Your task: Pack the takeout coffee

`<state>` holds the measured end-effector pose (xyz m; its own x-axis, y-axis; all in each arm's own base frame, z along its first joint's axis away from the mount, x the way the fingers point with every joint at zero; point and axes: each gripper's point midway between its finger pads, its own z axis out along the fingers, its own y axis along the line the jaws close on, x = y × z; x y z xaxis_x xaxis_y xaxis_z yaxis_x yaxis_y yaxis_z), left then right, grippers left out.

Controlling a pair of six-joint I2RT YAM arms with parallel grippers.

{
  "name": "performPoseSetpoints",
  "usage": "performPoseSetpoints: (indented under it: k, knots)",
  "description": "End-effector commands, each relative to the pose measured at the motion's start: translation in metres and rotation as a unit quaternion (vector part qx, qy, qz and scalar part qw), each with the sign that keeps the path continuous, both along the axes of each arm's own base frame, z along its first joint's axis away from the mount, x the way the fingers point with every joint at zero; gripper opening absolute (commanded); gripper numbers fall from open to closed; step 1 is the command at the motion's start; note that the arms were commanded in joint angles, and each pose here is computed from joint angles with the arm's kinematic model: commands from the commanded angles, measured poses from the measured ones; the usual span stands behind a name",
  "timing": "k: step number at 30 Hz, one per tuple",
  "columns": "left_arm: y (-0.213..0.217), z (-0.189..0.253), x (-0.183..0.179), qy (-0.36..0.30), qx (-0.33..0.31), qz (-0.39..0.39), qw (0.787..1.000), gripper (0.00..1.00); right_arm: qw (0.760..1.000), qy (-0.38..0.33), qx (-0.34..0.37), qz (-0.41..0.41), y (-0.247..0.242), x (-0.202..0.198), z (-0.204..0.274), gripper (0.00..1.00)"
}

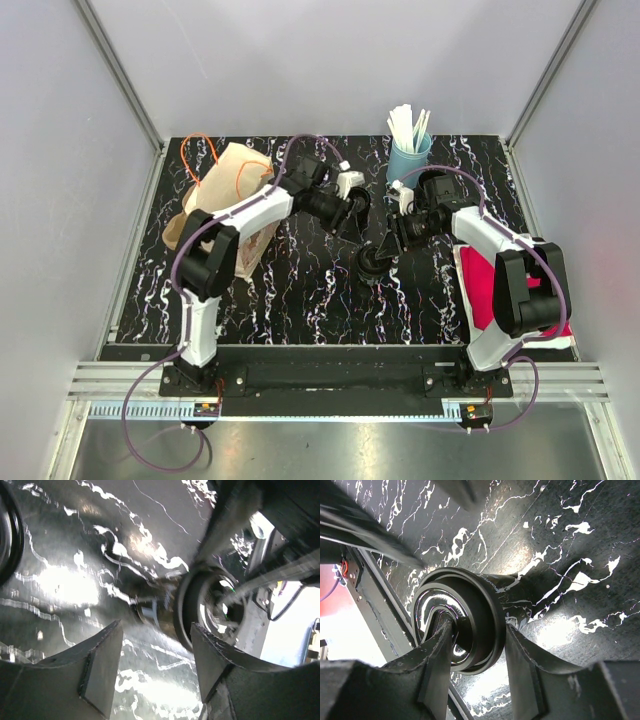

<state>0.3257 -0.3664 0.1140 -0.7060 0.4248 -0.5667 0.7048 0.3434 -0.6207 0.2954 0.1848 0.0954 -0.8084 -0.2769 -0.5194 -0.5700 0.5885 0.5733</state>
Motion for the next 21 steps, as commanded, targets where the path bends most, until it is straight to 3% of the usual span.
performPoseSetpoints:
  k: [1,5,21]
  knots:
    - [0.003,0.041,-0.008,-0.039,-0.058,-0.014,0.997,0.61,0.995,0.014,-0.104,-0.001,-0.026,-0.008,-0.047,0.48]
    - [0.0,0.048,-0.013,-0.025,-0.095,-0.025,0.995,0.61,0.995,0.013,-0.103,-0.004,-0.025,-0.007,-0.046,0.48]
    - [0.007,0.014,-0.036,0.02,-0.093,-0.03,0.995,0.56,0.995,0.011,-0.098,-0.003,-0.024,-0.008,-0.044,0.48]
